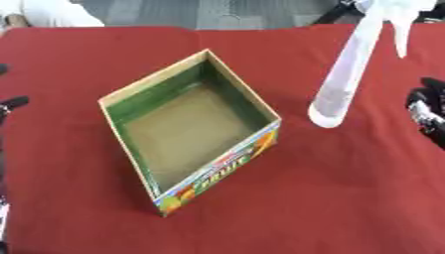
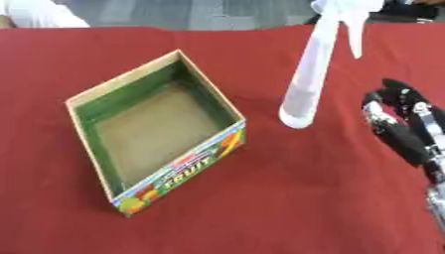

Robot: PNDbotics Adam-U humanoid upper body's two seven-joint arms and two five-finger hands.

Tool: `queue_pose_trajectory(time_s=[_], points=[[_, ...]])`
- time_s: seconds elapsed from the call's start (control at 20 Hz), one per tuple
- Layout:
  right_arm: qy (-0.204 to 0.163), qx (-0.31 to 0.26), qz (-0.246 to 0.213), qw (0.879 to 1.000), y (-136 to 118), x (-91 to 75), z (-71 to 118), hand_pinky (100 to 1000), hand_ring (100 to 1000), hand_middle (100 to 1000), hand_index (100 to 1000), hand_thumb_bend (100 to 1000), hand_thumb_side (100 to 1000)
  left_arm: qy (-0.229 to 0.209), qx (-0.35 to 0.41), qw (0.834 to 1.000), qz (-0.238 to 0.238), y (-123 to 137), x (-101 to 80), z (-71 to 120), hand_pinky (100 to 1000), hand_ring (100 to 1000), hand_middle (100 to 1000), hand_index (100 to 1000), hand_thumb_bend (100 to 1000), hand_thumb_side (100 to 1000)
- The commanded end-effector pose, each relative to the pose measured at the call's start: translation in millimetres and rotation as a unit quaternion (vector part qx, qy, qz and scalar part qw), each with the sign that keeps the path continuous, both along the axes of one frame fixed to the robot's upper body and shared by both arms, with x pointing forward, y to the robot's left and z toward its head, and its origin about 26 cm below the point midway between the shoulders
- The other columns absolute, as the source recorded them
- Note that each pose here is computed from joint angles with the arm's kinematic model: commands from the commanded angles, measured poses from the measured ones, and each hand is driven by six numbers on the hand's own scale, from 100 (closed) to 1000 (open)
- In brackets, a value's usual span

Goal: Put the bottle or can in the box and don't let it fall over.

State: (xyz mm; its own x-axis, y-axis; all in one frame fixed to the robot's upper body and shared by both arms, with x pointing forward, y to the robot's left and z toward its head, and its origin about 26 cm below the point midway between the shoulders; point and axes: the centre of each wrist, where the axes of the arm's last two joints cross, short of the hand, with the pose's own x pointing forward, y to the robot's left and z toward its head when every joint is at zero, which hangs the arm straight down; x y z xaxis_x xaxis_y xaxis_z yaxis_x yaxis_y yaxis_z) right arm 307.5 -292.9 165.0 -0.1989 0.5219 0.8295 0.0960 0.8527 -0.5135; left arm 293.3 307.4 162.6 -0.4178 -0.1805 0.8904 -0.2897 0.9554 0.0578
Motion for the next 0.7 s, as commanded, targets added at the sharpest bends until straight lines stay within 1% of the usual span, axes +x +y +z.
queue_pose_trajectory(time_s=[0.05, 0.2, 0.45, 0.7], points=[[-0.006, 0.0, 0.006, 1.0, 0, 4.6, 6.4, 1000, 933, 857, 955, 100, 662, -0.014, 0.004, 1.0, -0.006, -1, -0.9, 7.6, 731, 1000, 969, 749, 205, 862], [0.001, 0.001, 0.011, 1.0, 0, 8.5, 6.4, 1000, 932, 857, 956, 100, 628, -0.013, 0.004, 1.0, -0.006, -1, -0.9, 7.1, 731, 1000, 970, 748, 205, 864], [0.009, -0.001, 0.012, 1.0, 6, 14.0, 2.7, 1000, 930, 857, 958, 100, 614, -0.012, 0.004, 1.0, -0.007, -1, -0.9, 6.7, 731, 1000, 969, 748, 205, 863], [0.0, -0.001, 0.008, 1.0, 16, 21.0, 2.3, 1000, 929, 857, 961, 100, 601, -0.011, 0.003, 1.0, -0.01, -1, -0.7, 6.1, 731, 1000, 970, 748, 205, 864]])
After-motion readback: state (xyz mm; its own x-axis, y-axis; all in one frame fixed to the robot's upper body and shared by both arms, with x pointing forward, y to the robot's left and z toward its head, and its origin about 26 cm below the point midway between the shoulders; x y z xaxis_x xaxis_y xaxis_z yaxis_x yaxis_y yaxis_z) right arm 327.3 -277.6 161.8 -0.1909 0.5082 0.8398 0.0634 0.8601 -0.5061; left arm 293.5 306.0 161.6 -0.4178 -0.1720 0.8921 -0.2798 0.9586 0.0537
